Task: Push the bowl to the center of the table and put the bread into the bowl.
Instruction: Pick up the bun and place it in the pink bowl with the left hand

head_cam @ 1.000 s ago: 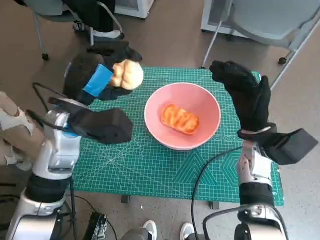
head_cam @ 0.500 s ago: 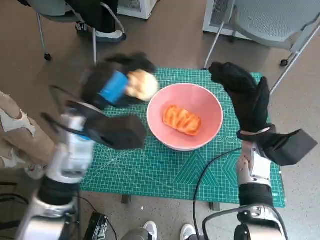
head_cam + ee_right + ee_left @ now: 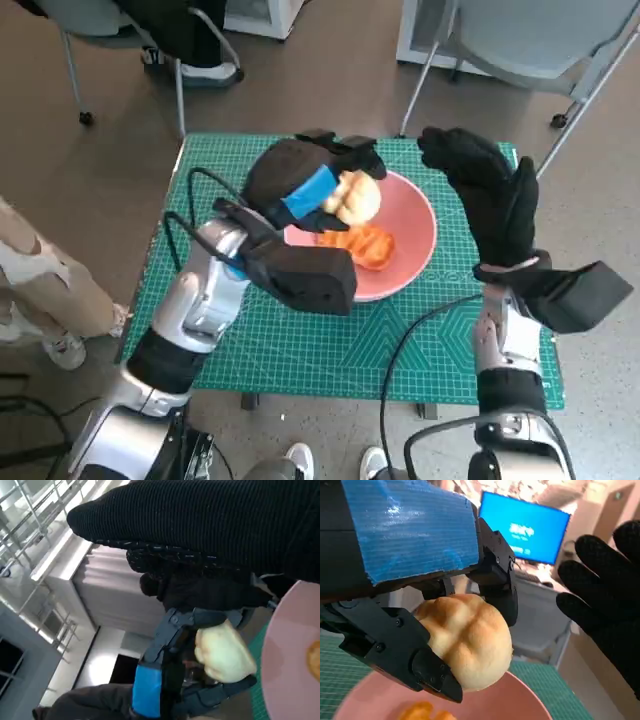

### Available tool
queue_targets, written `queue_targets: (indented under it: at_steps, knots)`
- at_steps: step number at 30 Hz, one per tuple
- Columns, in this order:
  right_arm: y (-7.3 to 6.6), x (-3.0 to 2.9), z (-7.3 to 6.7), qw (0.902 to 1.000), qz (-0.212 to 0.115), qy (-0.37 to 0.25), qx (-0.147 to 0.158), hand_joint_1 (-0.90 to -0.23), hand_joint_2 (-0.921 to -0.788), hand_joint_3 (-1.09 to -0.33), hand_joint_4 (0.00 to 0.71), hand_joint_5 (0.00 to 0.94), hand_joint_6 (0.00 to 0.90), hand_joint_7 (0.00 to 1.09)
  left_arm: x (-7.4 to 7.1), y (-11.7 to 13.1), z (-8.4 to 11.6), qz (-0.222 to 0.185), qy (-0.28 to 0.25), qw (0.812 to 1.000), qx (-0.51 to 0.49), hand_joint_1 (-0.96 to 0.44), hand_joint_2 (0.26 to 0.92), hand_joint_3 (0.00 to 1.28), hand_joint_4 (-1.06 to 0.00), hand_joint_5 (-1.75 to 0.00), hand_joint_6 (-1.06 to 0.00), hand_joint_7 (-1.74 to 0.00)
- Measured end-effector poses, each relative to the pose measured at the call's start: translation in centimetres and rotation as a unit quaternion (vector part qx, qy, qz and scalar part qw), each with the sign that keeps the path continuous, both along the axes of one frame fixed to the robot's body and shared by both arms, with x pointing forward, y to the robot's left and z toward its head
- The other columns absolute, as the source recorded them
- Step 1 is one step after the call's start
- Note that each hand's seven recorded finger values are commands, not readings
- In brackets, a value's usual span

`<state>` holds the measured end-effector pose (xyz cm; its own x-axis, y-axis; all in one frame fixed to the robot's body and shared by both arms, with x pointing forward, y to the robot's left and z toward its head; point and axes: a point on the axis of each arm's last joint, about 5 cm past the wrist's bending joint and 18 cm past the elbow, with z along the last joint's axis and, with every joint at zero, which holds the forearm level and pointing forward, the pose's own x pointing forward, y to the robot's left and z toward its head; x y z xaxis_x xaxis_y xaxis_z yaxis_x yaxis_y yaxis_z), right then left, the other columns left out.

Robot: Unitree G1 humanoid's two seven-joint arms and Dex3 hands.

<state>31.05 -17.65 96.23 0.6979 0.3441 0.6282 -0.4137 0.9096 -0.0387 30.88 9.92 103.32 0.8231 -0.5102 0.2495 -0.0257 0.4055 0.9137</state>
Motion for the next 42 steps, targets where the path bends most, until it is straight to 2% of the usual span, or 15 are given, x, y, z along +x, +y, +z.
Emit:
queue_targets:
  at_steps: [10,13,14,15,16,17,18,19,20,22,25,30,42]
  knots:
    - [-0.3,-0.32,0.0,1.0,-0.006,-0.006,-0.001,-0.695,-0.921,-0.805,0.202,0.001,0.079,0.46,0.6,0.2,-0.6,0.009,0.016,1.0,0.005,0.0,0.92,0.05,-0.73,-1.18,-0.63,-1.11]
    - [-0.4,-0.38,0.0,0.9999,-0.009,-0.006,0.0,-0.695,-0.921,-0.805,0.202,0.001,0.078,0.46,0.7,0.2,-0.8,0.008,0.024,1.0,-0.002,0.0,0.92,0.08,-0.72,-1.2,-0.58,-1.14]
    - [-0.4,-0.39,0.0,0.9999,-0.01,-0.006,0.001,-0.695,-0.921,-0.805,0.202,0.001,0.078,0.46,0.7,0.2,-0.9,0.006,0.03,1.0,-0.006,0.0,0.92,0.14,-0.66,-1.26,-0.49,-1.24]
    - [-0.4,-0.39,0.0,0.9999,-0.011,-0.006,0.001,-0.695,-0.921,-0.805,0.202,0.001,0.078,0.46,0.8,0.2,-0.9,0.003,0.036,0.999,-0.01,0.0,0.897,0.18,-0.55,-1.16,-0.4,-1.14]
    - [-0.4,-0.39,0.0,0.9999,-0.012,-0.005,0.001,-0.695,-0.921,-0.805,0.202,0.001,0.078,0.46,0.8,0.2,-1.0,0.0,0.043,0.999,-0.015,0.0,0.87,0.18,-0.48,-0.88,-0.36,-0.89]
    - [-0.3,-0.39,0.0,0.9999,-0.013,-0.005,0.002,-0.695,-0.921,-0.805,0.202,0.001,0.077,0.46,0.9,0.2,-1.0,-0.004,0.051,0.999,-0.019,-0.02,0.857,0.16,-0.41,-0.72,-0.33,-0.76]
    - [-0.3,-0.39,0.0,0.9999,-0.013,-0.005,0.002,-0.695,-0.921,-0.805,0.202,0.001,0.077,0.46,0.9,0.2,-1.1,-0.008,0.06,0.998,-0.023,-0.05,0.845,0.13,-0.33,-0.47,-0.3,-0.54]
    - [-0.3,-0.39,0.0,0.9999,-0.014,-0.005,0.003,-0.694,-0.921,-0.806,0.202,0.001,0.076,0.46,0.9,0.2,-1.1,-0.014,0.071,0.997,-0.029,-0.09,0.835,0.11,-0.24,-0.3,-0.27,-0.39]
    - [-0.3,-0.39,0.0,0.9999,-0.014,-0.005,0.003,-0.694,-0.921,-0.806,0.202,0.001,0.075,0.46,1.0,0.3,-1.1,-0.02,0.081,0.996,-0.034,-0.13,0.832,0.08,-0.18,-0.19,-0.25,-0.28]
    - [-0.3,-0.39,0.0,0.9999,-0.015,-0.006,0.003,-0.694,-0.921,-0.806,0.202,0.001,0.074,0.46,1.1,0.4,-1.2,-0.031,0.1,0.993,-0.044,-0.18,0.829,0.06,-0.11,-0.1,-0.23,-0.18]
    - [-0.3,-0.39,0.0,0.9999,-0.015,-0.006,0.004,-0.694,-0.921,-0.806,0.202,0.001,0.073,0.46,1.2,0.8,-1.4,-0.043,0.125,0.99,-0.058,-0.28,0.827,0.04,-0.03,-0.03,-0.2,-0.1]
    - [-0.3,-0.39,0.0,0.9998,-0.016,-0.006,0.004,-0.694,-0.921,-0.806,0.203,0.001,0.073,0.46,1.4,1.2,-1.7,-0.048,0.142,0.987,-0.06,-0.38,0.834,0.03,0.0,0.0,-0.17,-0.05]
    - [-0.2,-0.4,-0.1,0.9998,-0.016,-0.004,0.005,-0.685,-0.921,-0.805,0.204,0.001,0.074,0.46,1.6,2.1,-2.2,-0.052,0.121,0.99,-0.05,-0.51,0.871,0.03,0.0,0.0,-0.14,-0.03]
